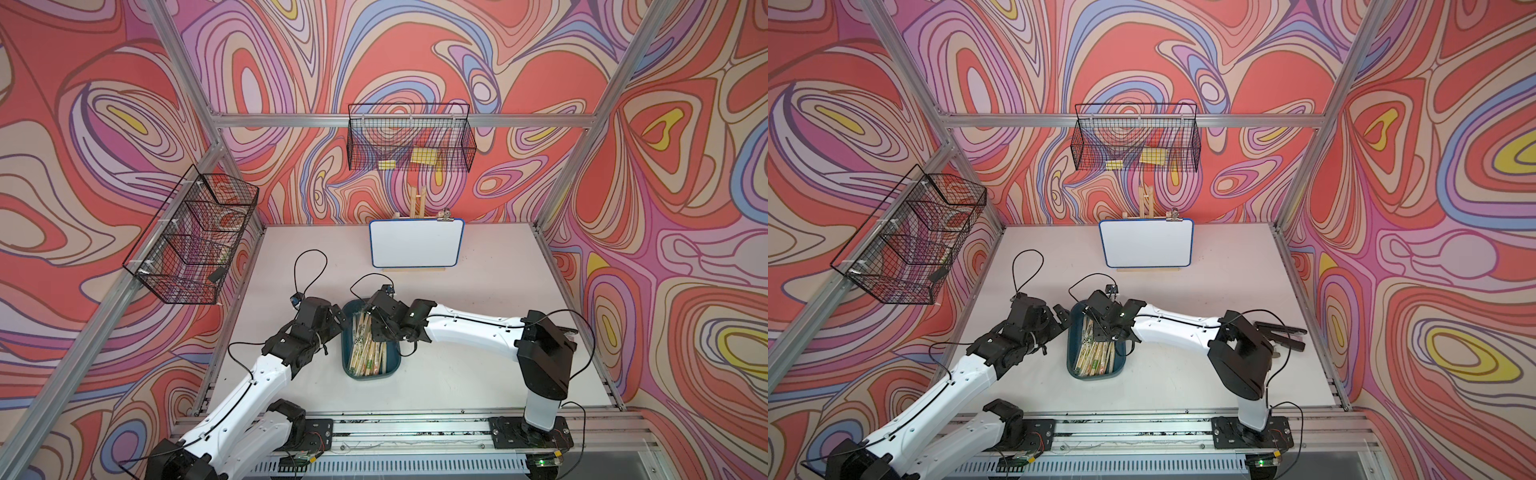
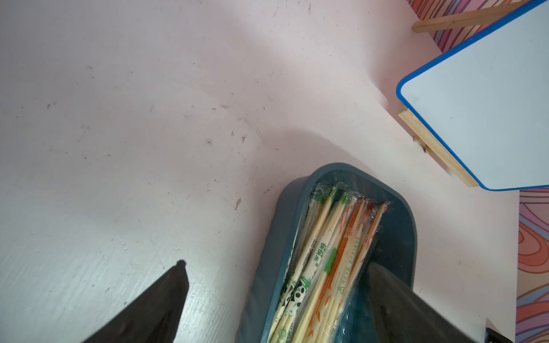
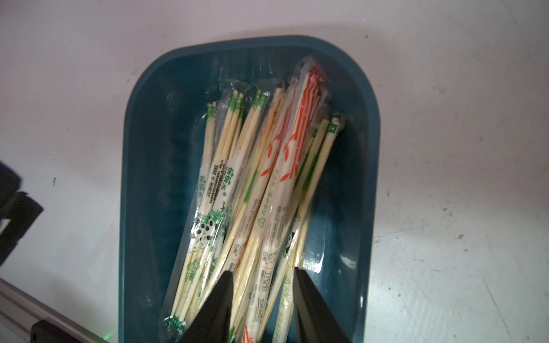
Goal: Take the paired disposable chopsticks out of the storage box
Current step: Pick up the paired disposable chopsticks from the storage box.
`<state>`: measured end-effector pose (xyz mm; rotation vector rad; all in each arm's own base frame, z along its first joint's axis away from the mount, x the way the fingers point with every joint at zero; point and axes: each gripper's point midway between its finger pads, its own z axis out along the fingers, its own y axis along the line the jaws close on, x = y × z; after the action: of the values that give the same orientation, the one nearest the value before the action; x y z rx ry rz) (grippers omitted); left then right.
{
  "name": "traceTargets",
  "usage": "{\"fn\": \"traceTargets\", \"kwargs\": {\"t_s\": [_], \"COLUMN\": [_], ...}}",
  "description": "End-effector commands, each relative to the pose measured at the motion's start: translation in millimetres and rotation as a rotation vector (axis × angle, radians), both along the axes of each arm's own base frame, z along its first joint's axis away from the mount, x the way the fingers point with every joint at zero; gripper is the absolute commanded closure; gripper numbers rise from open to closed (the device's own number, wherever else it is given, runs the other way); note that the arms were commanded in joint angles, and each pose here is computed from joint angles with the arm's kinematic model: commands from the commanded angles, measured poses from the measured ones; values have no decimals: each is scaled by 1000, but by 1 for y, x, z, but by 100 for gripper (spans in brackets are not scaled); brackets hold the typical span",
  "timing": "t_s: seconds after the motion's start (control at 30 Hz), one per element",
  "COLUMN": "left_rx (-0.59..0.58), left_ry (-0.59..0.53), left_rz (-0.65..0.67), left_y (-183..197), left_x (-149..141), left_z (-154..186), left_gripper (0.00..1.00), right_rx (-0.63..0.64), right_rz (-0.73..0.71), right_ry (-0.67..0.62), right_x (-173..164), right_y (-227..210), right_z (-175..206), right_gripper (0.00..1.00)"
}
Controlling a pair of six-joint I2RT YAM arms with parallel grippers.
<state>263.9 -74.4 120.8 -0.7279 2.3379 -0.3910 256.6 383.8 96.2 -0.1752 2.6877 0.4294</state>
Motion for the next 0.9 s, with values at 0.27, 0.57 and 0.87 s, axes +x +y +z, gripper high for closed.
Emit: {"fn": "traceTargets", "kwargs": {"t_s": [0.27, 0.57, 0.87], "left_rx": [111, 105, 94], "left_ry": [49, 66, 67], "left_rz": [-10, -8, -15], "left_y": [17, 20, 19], "left_x": [-4, -4, -3], "left_z": [-6, -13, -14], "left_gripper": [0, 0, 0], "right_rx": [-49, -86, -94], "right_rz": [-55, -71, -92], "right_ry": [-21, -47, -37], "right_x": [12, 25, 34], "right_y": [3, 8, 2], "right_z": [-13, -18, -28], "right_gripper": [72, 71, 71]}}
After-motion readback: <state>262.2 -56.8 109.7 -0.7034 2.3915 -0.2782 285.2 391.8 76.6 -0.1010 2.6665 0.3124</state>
